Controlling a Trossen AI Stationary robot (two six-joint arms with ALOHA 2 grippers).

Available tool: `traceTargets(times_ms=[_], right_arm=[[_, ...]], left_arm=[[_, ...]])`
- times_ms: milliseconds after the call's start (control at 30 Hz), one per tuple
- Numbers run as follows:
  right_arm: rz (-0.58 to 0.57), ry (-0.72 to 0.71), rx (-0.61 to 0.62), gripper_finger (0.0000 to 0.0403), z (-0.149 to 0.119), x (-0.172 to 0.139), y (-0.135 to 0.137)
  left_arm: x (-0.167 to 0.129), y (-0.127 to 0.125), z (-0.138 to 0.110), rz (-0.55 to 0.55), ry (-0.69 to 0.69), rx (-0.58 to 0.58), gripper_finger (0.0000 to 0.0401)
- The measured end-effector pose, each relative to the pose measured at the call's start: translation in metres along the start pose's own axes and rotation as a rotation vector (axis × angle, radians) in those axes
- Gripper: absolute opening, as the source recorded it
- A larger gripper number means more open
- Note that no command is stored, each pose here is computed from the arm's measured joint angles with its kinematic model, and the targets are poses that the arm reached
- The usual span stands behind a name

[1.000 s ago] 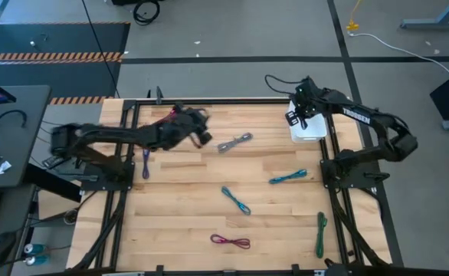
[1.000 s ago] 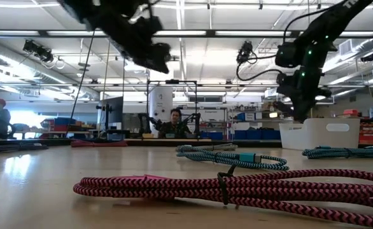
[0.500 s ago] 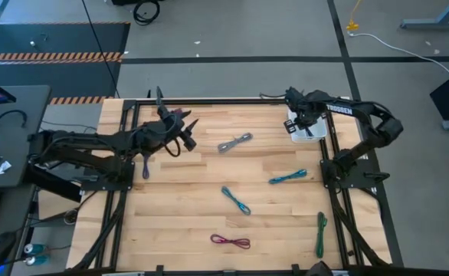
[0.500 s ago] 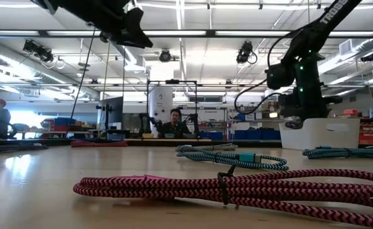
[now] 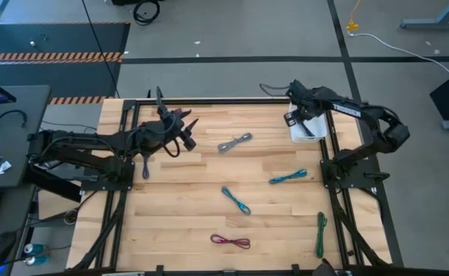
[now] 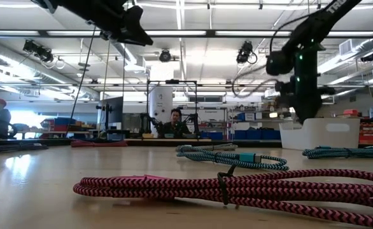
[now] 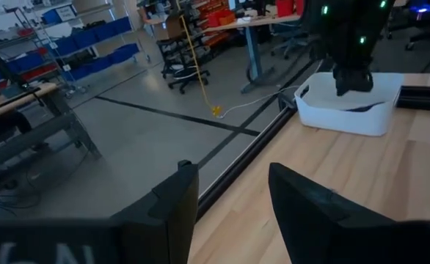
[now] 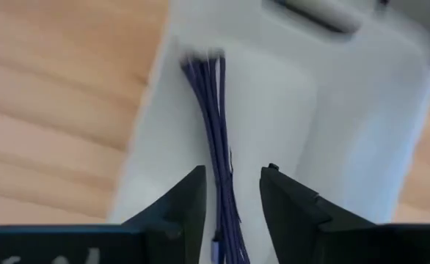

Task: Pick and place USB-C Cables
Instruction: Put the top black pink charger cable into the bin

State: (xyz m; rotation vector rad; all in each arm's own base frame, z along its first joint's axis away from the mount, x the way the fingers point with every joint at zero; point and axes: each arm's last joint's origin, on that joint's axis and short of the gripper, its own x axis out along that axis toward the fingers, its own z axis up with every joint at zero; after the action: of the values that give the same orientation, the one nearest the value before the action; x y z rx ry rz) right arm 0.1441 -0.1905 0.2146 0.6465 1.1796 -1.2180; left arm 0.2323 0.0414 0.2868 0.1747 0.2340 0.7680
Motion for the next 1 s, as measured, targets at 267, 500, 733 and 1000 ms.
traceTargets(times_ms=[267,500,733,1000], right_arm=[[0.259,-0.287,-0.016,0.0141,0.013,-0.080,-0.001],[0.356,-0.542,-0.165,0.0141,0.003,-0.117,0.005],[0.367,-0.615,-0.330,0.0140,0.006,-0.118,0.014],[0.488,-0.596,-0.398,0.0140,0.022,-0.100,0.035]], left_arm=[[0.000,0.000,0.001,0.000,-0.004,-0.005,0.0172],[0.000,-0.001,-0.006,-0.006,0.049,0.005,0.0172],[0.000,-0.001,-0.008,-0.005,0.070,-0.006,0.0172],[0.002,-0.003,-0.015,-0.008,0.124,-0.055,0.0172]])
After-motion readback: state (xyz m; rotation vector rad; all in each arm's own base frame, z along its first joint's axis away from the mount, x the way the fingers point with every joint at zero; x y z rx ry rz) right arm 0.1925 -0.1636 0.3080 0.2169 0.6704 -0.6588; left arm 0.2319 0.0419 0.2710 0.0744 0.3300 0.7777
